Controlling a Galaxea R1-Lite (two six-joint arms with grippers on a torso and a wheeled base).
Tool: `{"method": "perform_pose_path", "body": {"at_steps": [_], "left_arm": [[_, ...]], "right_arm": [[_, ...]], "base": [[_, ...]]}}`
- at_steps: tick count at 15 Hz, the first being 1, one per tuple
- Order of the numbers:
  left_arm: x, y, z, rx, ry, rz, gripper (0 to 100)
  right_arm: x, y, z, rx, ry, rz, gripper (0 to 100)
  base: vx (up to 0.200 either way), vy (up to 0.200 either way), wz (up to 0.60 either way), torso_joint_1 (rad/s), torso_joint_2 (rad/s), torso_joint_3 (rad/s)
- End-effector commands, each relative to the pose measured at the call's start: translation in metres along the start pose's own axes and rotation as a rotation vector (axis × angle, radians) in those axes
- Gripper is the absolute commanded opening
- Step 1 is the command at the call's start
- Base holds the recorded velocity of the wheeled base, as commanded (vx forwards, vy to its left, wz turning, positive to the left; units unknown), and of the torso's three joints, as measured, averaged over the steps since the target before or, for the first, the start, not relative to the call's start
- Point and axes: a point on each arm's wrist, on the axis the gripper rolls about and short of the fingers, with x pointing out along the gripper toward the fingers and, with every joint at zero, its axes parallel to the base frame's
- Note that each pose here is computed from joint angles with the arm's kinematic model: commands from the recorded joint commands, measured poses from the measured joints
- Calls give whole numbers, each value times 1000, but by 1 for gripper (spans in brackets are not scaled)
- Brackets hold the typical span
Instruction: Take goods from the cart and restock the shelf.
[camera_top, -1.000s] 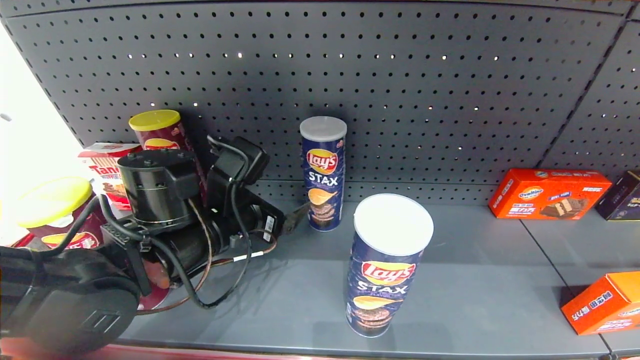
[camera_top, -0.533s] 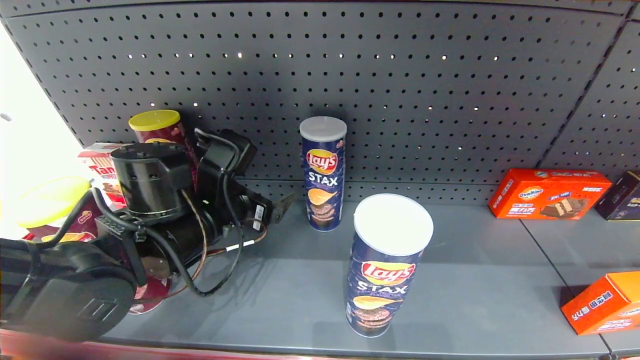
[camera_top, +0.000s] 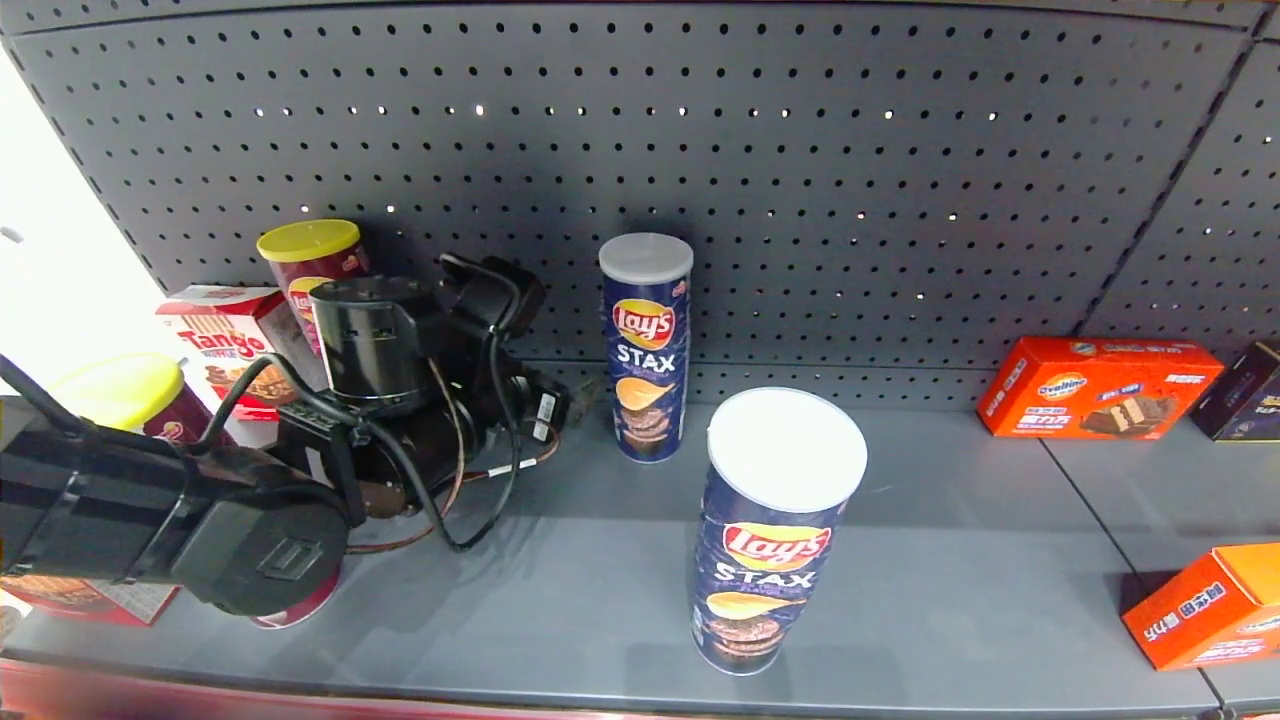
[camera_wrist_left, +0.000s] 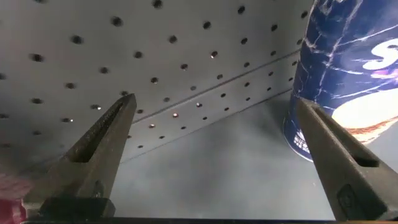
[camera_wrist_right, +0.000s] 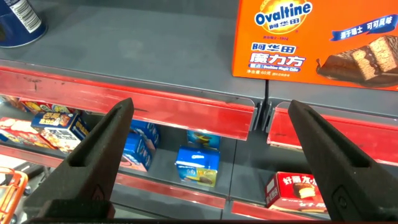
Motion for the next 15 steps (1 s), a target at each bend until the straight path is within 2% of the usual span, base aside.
{"method": "perform_pose_path", "body": {"at_steps": [1, 5, 9, 10, 12, 15], "left_arm": [[6, -4, -6, 2, 19, -9, 100], [7, -7, -9, -2, 25, -20, 100], [7, -18, -8, 0, 22, -49, 100], [6, -21, -7, -17, 19, -59, 100], [4, -26, -6, -19, 17, -71, 100], [4, -21, -3, -21, 9, -55, 100]], "right_arm": [[0, 0, 0, -1, 2, 1, 100], [0, 0, 0, -1, -1, 1, 100], [0, 0, 0, -1, -1, 1, 100], [0, 0, 0, -1, 1, 1, 100], [0, 0, 0, -1, 2, 1, 100], [0, 0, 0, -1, -1, 1, 100]], "base": [[0, 0, 0, 0, 0, 0], [0, 0, 0, 0, 0, 0], [0, 0, 0, 0, 0, 0], [0, 0, 0, 0, 0, 0], [0, 0, 0, 0, 0, 0], [0, 0, 0, 0, 0, 0]]}}
